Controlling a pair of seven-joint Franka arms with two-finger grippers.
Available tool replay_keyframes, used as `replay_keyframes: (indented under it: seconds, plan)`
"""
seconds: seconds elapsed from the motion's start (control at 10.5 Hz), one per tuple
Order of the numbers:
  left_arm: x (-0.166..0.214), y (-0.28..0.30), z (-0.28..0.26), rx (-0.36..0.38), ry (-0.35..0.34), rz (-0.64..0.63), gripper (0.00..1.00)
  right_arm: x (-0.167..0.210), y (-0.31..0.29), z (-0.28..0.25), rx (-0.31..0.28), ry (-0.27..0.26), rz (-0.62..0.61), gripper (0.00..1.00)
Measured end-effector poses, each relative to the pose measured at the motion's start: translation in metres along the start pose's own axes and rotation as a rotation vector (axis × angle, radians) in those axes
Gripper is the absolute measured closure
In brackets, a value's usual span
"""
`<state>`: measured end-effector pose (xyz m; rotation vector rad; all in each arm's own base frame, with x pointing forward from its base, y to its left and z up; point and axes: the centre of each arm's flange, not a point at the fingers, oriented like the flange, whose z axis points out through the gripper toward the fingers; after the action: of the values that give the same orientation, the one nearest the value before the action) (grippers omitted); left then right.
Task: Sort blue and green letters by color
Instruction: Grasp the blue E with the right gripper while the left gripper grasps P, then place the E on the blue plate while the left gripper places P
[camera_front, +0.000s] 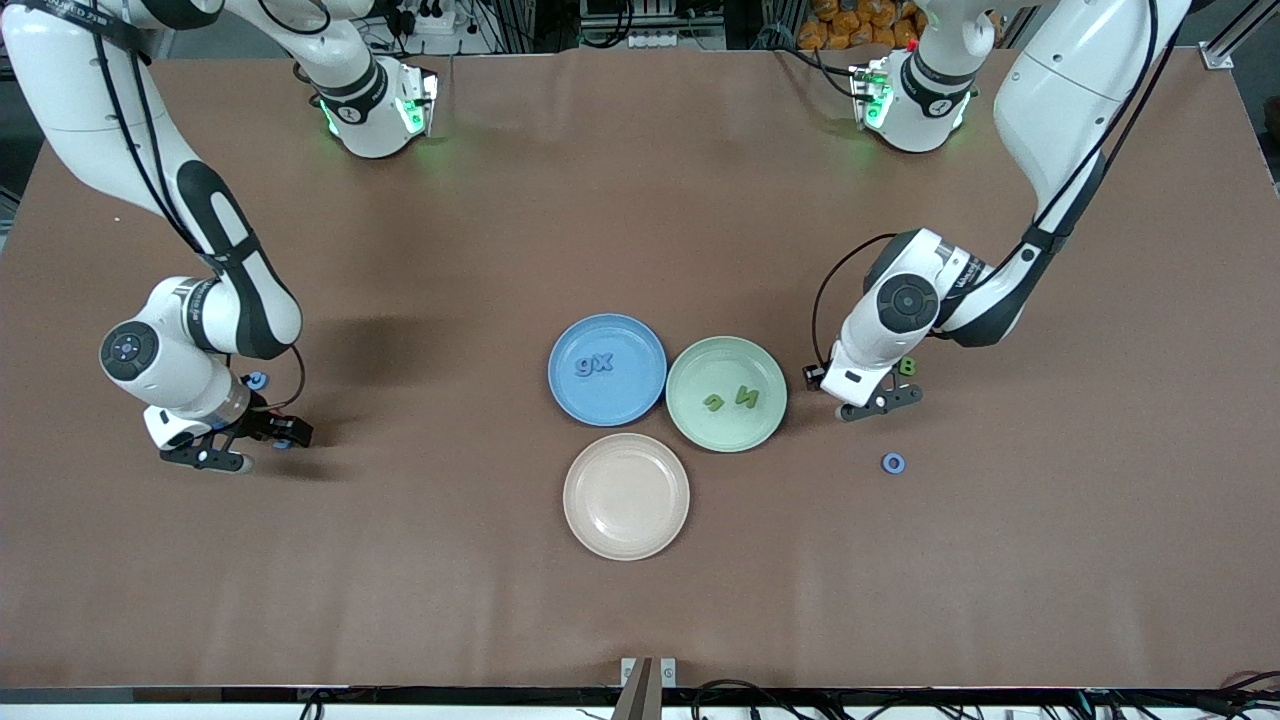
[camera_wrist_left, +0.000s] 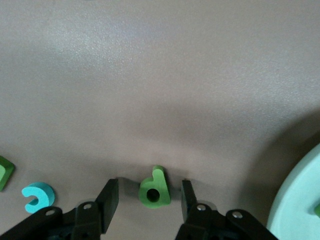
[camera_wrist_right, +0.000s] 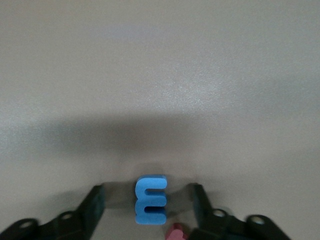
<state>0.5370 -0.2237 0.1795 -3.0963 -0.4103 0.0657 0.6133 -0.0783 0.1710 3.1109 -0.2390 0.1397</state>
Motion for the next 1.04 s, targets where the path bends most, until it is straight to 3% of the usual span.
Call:
replay_keyframes:
  seconds: [0.09, 0.19, 0.47, 0.57, 0.76, 0.95, 1.04]
  plan:
    - [0.0, 0.0, 0.001, 0.002, -0.001, 0.002, 0.41, 0.0, 0.0, 0.0, 0.0, 0.001, 0.001, 0.25]
    - [-0.001, 0.0, 0.003, 0.003, -0.002, 0.005, 0.49, 0.0, 0.0, 0.001, 0.0, 0.001, 0.001, 0.28]
    - [-0.001, 0.002, 0.002, -0.002, 0.002, 0.008, 0.66, 0.003, -0.002, -0.004, 0.003, 0.015, 0.0, 0.73]
    - [0.0, 0.003, 0.001, -0.003, 0.003, 0.008, 0.71, 0.003, -0.002, -0.004, 0.003, 0.016, 0.0, 0.73]
    - [0.001, 0.01, -0.006, -0.014, 0.023, 0.018, 0.71, 0.003, -0.002, -0.005, 0.003, 0.016, 0.0, 0.73]
    - [0.003, 0.025, -0.037, -0.036, 0.082, 0.042, 0.71, 0.011, -0.018, -0.017, 0.015, 0.024, -0.021, 0.73]
    - [0.003, 0.033, -0.058, -0.048, 0.119, 0.054, 0.71, 0.016, -0.035, -0.031, 0.02, 0.002, -0.016, 0.73]
